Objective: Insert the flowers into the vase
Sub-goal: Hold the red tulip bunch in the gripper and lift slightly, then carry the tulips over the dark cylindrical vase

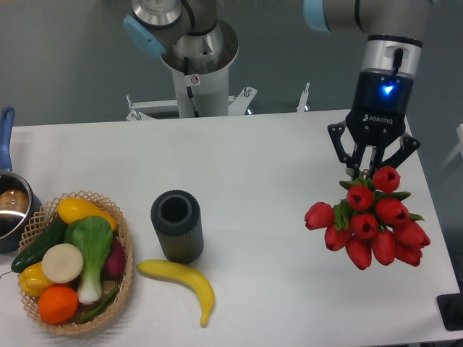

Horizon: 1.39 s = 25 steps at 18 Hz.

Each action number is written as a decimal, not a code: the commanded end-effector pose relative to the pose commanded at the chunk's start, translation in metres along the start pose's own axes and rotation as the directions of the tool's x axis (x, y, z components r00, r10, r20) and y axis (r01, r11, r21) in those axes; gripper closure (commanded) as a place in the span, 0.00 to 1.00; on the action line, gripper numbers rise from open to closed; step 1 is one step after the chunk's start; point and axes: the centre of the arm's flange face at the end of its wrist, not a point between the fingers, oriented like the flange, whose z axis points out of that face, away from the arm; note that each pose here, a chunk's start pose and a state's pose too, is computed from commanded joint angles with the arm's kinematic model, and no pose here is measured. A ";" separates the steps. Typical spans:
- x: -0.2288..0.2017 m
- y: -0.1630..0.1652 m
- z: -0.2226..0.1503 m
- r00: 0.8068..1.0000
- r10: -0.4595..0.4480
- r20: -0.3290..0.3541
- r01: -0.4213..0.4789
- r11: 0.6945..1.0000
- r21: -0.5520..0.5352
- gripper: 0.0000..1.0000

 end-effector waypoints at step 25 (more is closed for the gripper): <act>0.106 -0.039 0.051 0.901 0.224 -0.370 -0.084 0.930 0.359 0.74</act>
